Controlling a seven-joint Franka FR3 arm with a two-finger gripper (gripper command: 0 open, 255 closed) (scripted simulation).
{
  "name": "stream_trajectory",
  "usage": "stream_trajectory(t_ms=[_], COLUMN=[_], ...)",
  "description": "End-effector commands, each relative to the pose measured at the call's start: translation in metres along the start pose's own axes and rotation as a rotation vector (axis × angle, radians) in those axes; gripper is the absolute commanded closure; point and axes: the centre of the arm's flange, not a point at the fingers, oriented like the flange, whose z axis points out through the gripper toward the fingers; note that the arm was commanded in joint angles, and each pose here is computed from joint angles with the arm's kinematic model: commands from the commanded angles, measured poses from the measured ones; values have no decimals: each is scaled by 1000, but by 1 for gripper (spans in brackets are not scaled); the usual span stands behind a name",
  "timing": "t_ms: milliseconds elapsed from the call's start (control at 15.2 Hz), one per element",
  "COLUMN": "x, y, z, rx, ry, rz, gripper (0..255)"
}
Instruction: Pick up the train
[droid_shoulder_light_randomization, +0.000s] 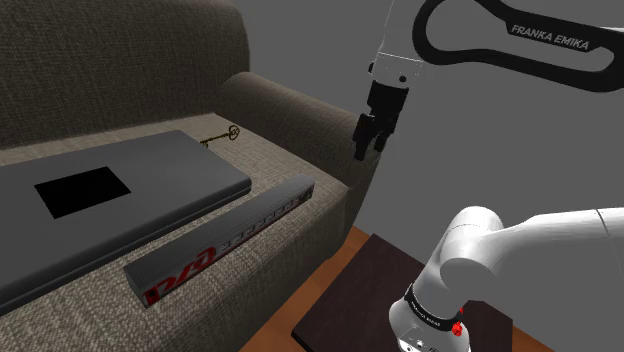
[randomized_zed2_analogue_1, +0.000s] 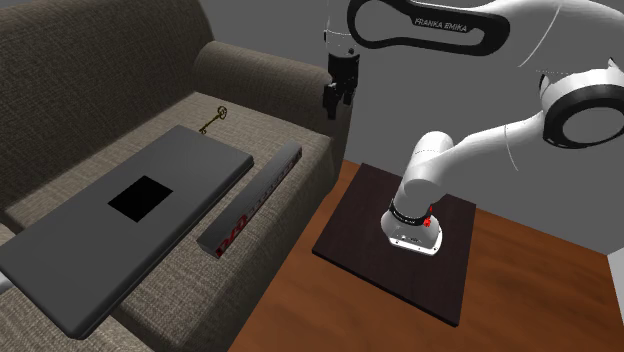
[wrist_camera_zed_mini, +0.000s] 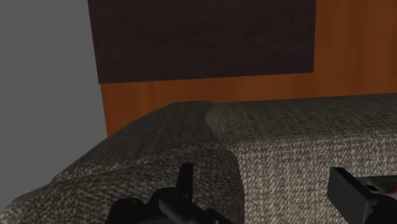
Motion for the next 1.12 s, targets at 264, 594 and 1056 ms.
stream_trajectory(t_ms=[264,594,1056], x=[-23,-35,-18], y=[-48,-113,-204], z=[5,12,22], rx=[1,1,2], ry=[9,20,36], rz=[236,532,946], gripper=[0,0,0])
